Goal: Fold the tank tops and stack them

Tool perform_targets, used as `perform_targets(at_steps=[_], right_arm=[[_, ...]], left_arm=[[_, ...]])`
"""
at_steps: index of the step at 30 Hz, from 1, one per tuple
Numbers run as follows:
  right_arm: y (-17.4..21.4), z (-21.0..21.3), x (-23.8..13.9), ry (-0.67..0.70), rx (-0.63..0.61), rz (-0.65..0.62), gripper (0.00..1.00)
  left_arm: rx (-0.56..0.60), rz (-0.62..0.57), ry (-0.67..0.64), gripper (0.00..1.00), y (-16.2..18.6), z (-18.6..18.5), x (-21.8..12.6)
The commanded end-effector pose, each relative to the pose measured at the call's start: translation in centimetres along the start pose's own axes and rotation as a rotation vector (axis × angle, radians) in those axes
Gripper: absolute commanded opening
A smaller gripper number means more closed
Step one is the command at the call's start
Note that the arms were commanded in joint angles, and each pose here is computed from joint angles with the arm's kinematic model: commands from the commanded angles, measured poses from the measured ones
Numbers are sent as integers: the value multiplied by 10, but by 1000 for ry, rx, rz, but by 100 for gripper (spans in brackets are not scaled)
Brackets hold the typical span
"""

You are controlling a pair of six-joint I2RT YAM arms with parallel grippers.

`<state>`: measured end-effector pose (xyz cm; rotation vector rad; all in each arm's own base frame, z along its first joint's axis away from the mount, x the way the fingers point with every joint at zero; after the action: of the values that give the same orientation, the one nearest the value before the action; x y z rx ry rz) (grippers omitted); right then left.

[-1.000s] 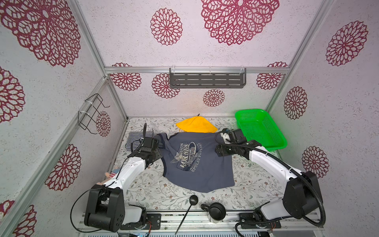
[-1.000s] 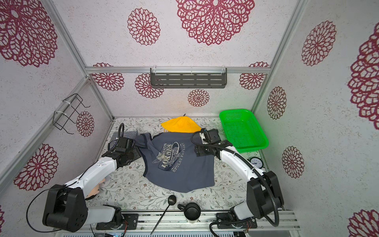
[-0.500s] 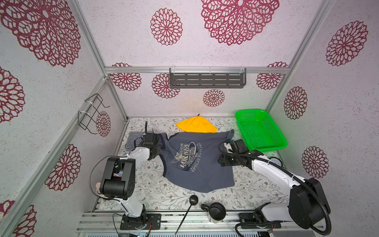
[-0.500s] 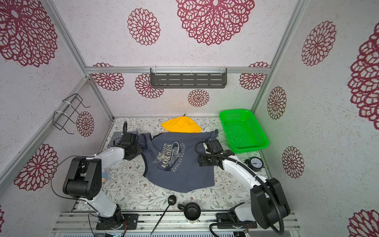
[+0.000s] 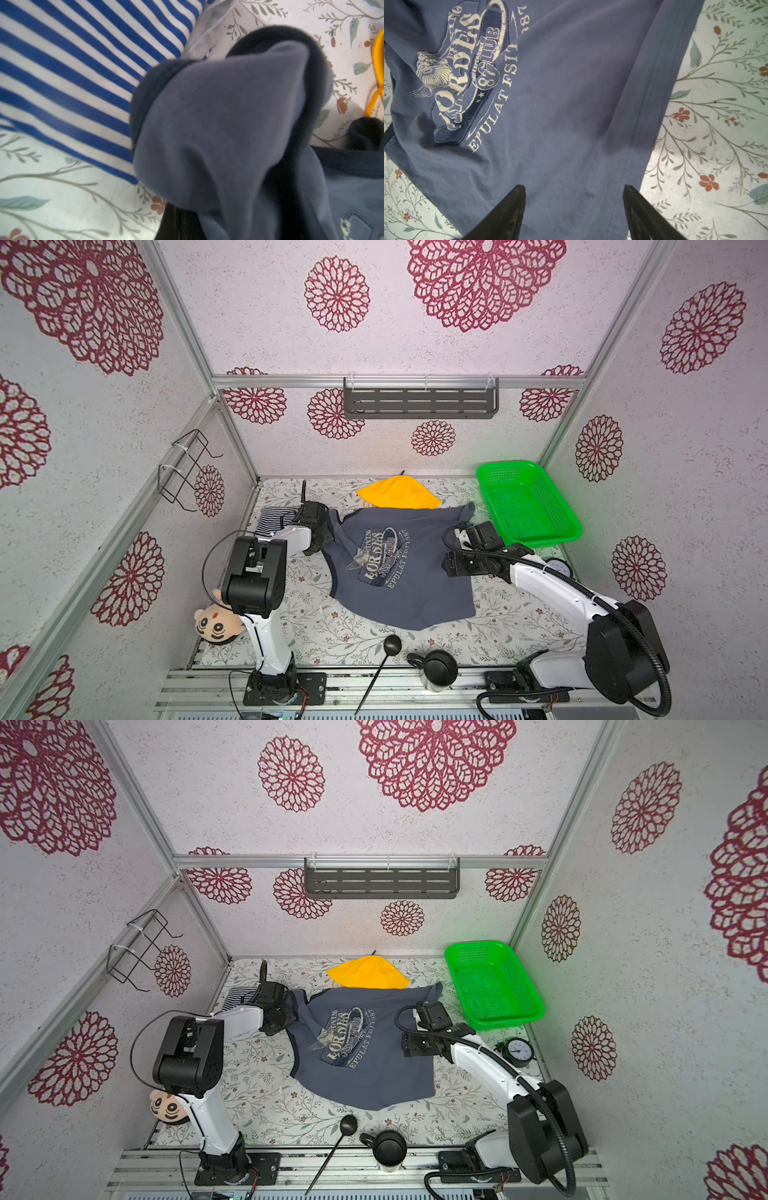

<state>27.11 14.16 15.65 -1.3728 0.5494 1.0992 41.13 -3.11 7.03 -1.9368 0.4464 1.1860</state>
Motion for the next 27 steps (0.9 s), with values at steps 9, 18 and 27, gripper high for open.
perform_targets(at_steps=[9,18,27], right_arm=[[2,-8,43,44,22,37,76],[18,-26,63,136,33,126,76],[17,-42,39,149,53,112,83]], left_arm=[[18,-114,-5,0,6,22,-94],[-86,-99,-91,0,61,101,-141],[-235,-222,-139,16,81,153,-176]])
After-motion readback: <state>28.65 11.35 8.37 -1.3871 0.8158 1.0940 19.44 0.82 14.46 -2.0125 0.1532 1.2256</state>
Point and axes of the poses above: each gripper's point midway between its finger pads, its own x axis out along the fingers, its own z axis along the line the jaws close on, y = z × x, the point moved 6 cm from there along -x, back along the fingers, and after that the axes turned 5 degrees about -x, right-handed, at the moved point
